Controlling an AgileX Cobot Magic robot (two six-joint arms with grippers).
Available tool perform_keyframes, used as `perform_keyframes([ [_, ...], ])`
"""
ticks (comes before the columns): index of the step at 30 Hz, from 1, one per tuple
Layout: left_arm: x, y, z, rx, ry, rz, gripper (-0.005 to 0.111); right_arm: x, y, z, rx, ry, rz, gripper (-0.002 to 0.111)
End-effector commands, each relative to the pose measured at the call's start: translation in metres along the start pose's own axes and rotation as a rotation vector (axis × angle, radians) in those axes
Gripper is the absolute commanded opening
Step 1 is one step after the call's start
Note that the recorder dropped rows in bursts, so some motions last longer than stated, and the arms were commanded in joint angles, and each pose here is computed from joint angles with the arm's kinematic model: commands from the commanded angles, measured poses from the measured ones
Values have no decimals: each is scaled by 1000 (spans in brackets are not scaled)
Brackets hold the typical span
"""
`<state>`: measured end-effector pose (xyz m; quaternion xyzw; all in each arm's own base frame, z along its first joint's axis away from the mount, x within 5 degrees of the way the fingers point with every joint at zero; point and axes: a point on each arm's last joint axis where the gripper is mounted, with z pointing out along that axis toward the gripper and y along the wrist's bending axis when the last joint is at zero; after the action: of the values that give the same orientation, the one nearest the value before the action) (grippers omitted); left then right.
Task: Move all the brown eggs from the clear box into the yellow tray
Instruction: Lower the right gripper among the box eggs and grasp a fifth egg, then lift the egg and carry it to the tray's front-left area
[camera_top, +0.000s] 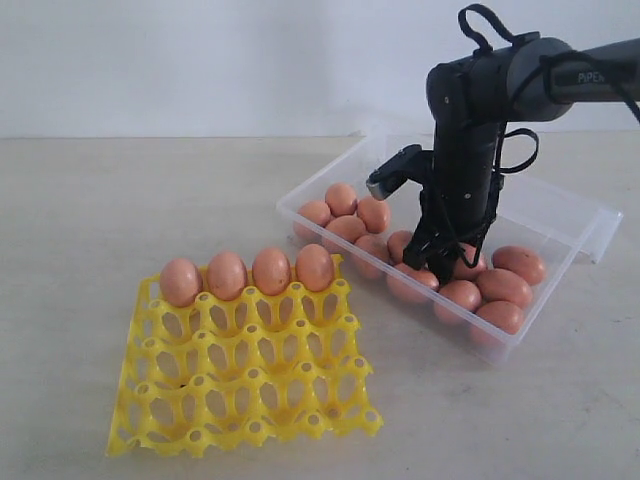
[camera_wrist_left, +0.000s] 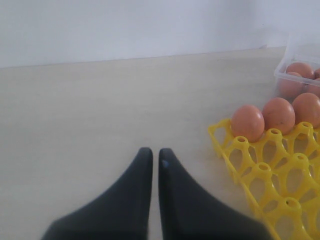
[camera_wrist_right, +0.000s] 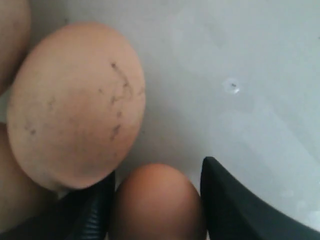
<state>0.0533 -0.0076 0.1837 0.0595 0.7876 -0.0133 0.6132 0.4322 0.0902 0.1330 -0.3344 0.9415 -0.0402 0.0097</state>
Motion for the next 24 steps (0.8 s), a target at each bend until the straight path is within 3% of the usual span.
perform_keyframes([
  [1,1,0,0,3,-3,4,4,2,-1,1,0,10,-5,39],
  [3,1,0,0,3,-3,4,4,2,-1,1,0,10,-5,25],
  [5,1,0,0,3,-3,4,4,2,-1,1,0,10,-3,4],
  [6,1,0,0,3,-3,4,4,2,-1,1,0,10,7,0],
  [14,1,0,0,3,-3,4,4,0,0,-4,-12,-22,219,0],
  [19,1,0,0,3,-3,4,4,5,4,-27,5,-215,379,0],
  [24,1,0,0,3,-3,4,4,33,16,-58,50,-485,489,0],
])
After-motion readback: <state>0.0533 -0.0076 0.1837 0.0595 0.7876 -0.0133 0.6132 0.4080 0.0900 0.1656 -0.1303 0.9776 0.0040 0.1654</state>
